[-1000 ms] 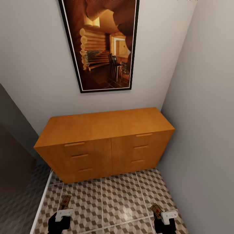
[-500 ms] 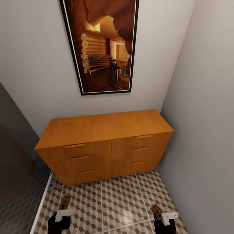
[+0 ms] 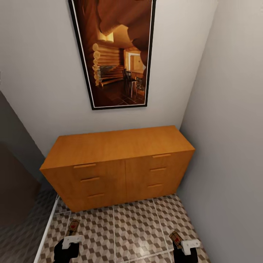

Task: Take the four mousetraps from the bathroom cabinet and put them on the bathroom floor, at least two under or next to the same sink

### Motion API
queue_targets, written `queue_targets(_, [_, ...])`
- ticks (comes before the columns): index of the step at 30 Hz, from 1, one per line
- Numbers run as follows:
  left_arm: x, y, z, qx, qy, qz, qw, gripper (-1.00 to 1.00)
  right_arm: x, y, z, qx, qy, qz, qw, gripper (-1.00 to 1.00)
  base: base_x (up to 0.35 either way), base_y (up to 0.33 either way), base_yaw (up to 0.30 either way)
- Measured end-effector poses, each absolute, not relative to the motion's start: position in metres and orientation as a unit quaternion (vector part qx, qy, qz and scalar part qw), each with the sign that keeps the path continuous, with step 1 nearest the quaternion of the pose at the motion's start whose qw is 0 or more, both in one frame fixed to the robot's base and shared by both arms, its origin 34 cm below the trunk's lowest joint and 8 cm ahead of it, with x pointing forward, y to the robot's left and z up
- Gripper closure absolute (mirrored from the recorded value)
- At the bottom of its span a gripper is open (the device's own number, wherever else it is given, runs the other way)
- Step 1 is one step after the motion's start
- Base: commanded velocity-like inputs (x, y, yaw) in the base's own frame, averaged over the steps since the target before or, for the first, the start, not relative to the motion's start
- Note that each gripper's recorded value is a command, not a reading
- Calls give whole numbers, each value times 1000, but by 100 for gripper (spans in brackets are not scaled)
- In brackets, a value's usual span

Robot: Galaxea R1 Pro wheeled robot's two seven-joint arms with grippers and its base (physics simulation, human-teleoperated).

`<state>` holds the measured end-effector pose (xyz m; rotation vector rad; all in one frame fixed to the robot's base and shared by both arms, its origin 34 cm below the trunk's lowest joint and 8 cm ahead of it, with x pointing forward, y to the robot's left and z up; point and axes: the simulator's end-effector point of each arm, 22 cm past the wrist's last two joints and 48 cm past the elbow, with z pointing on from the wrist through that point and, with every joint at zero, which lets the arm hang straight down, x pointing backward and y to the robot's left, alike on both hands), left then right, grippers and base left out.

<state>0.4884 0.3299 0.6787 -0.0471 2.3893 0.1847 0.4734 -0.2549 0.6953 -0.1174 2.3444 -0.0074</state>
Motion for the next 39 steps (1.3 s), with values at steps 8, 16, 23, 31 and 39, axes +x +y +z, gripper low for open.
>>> queue_targets(8, [493, 330, 684, -19, 926, 72, 370, 100, 477, -256, 700, -46, 919, -4, 392, 100, 0, 0, 0])
queue_targets(16, [497, 330, 689, -19, 924, 72, 376, 100, 481, -255, 705, -46, 916, -4, 398, 100, 0, 0, 0])
queue_targets(23, [500, 330, 693, -20, 922, 71, 381, 100, 484, -254, 709, -46, 914, -3, 403, 100, 0, 0, 0])
queue_targets(31, [504, 330, 698, -20, 919, 71, 387, 100, 488, -254, 714, -46, 911, -3, 409, 100, 0, 0, 0])
queue_targets(39, [508, 329, 703, -20, 917, 70, 393, 100, 492, -254, 718, -46, 909, -4, 415, 100, 0, 0, 0])
